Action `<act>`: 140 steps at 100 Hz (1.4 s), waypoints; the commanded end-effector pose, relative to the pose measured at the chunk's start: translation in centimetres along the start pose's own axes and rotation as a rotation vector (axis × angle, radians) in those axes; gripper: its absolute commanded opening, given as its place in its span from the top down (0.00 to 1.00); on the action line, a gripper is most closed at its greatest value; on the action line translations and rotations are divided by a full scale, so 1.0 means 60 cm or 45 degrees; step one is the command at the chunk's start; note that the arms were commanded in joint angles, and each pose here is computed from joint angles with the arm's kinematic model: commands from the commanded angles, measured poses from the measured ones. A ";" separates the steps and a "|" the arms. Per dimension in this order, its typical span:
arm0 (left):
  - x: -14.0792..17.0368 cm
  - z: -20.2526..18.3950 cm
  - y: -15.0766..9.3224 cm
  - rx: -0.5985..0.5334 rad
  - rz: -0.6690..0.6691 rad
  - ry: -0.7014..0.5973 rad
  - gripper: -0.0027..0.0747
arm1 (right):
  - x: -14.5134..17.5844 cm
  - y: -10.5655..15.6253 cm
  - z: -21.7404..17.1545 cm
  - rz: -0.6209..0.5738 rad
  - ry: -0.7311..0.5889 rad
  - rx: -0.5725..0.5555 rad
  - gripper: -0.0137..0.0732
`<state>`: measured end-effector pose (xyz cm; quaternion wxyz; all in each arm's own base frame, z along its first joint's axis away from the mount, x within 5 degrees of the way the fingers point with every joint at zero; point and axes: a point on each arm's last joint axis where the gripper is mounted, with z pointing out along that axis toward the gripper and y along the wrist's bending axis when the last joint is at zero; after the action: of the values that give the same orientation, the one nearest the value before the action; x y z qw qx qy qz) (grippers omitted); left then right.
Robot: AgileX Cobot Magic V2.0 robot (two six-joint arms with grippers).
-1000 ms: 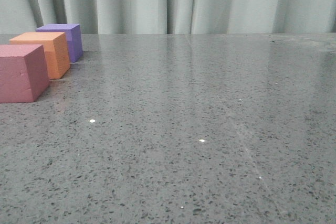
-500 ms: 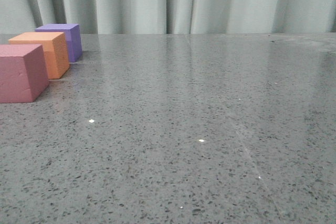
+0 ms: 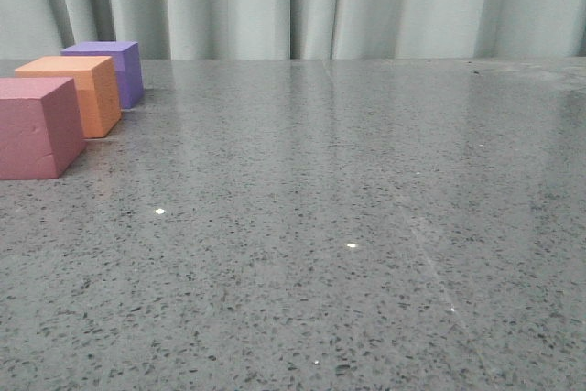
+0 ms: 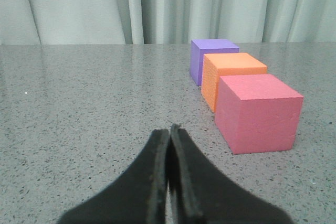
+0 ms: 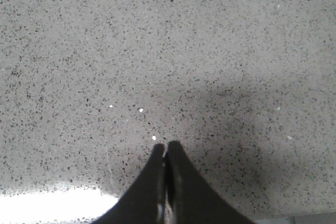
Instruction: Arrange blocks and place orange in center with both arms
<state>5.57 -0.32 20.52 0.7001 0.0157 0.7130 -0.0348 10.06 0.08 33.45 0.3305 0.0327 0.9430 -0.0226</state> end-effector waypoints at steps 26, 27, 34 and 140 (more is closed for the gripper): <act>0.016 0.000 -0.002 0.018 0.004 -0.079 0.99 | -0.023 -0.002 -0.013 -0.026 -0.213 0.002 0.92; 0.016 0.000 -0.002 0.018 0.004 -0.079 0.99 | -0.024 -0.002 -0.013 -0.026 -0.226 -0.001 0.92; 0.016 0.000 -0.002 0.018 0.004 -0.079 0.99 | -0.026 0.000 -0.016 -0.031 -0.382 -0.037 0.92; 0.016 0.000 -0.002 0.018 0.004 -0.079 0.99 | 0.181 0.011 0.096 0.014 -1.403 -0.358 0.92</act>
<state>5.57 -0.32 20.52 0.7001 0.0164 0.7130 -0.0340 5.55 0.85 20.85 0.7348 -0.0222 0.6723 0.0876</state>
